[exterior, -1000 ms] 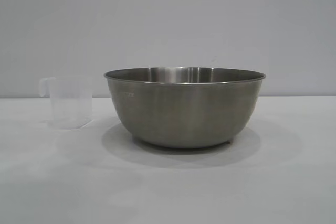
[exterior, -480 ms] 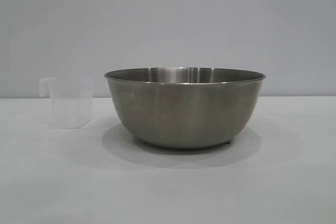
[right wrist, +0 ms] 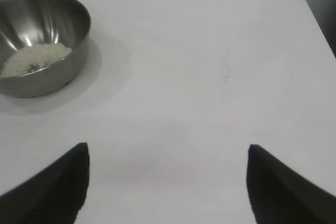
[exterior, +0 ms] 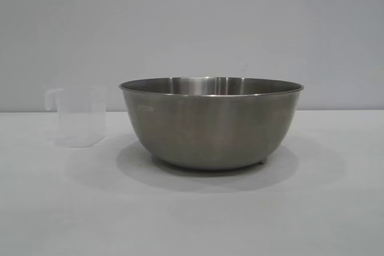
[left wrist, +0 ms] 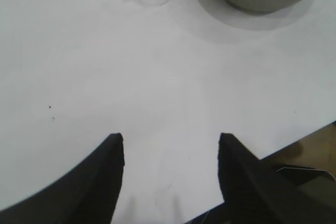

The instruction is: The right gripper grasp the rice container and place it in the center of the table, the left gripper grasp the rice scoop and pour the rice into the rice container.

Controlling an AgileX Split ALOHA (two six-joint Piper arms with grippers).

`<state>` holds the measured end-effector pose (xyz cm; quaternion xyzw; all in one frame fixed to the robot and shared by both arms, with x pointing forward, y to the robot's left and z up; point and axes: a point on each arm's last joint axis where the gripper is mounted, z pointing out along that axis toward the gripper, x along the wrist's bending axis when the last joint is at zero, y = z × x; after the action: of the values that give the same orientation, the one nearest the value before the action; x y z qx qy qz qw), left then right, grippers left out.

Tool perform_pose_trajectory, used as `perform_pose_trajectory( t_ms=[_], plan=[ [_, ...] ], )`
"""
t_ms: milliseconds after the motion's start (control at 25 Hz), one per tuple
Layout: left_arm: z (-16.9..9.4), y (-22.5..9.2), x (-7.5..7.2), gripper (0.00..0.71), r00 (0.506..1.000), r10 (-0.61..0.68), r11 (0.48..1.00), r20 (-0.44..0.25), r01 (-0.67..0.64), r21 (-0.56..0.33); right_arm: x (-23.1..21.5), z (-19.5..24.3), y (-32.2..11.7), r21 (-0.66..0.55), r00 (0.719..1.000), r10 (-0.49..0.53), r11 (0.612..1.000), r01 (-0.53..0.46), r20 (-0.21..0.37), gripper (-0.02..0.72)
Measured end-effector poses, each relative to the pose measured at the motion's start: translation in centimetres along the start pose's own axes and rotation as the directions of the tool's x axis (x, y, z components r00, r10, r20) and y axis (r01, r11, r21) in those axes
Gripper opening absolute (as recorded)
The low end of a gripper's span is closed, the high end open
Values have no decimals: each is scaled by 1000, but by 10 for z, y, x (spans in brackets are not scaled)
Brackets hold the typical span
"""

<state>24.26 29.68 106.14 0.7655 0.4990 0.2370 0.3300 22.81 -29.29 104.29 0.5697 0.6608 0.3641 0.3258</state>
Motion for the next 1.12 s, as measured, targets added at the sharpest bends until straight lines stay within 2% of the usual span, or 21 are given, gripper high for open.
perform_pose_trajectory(
  t_ms=[40, 400, 1120],
  plan=[
    [2, -4, -1, 386, 1000, -2, 1000, 6, 2, 5, 0, 0, 0, 0, 1000, 0, 1000, 0, 0, 549],
    [13, -10, -2, 386, 1000, -8, 997, 11, 8, -71, 0, 0, 0, 0, 1000, 0, 1000, 0, 0, 549],
    [17, -10, -2, 386, 1000, -9, 997, 12, 10, -77, 0, 0, 0, 0, 1000, 0, 1000, 0, 0, 549]
  ],
)
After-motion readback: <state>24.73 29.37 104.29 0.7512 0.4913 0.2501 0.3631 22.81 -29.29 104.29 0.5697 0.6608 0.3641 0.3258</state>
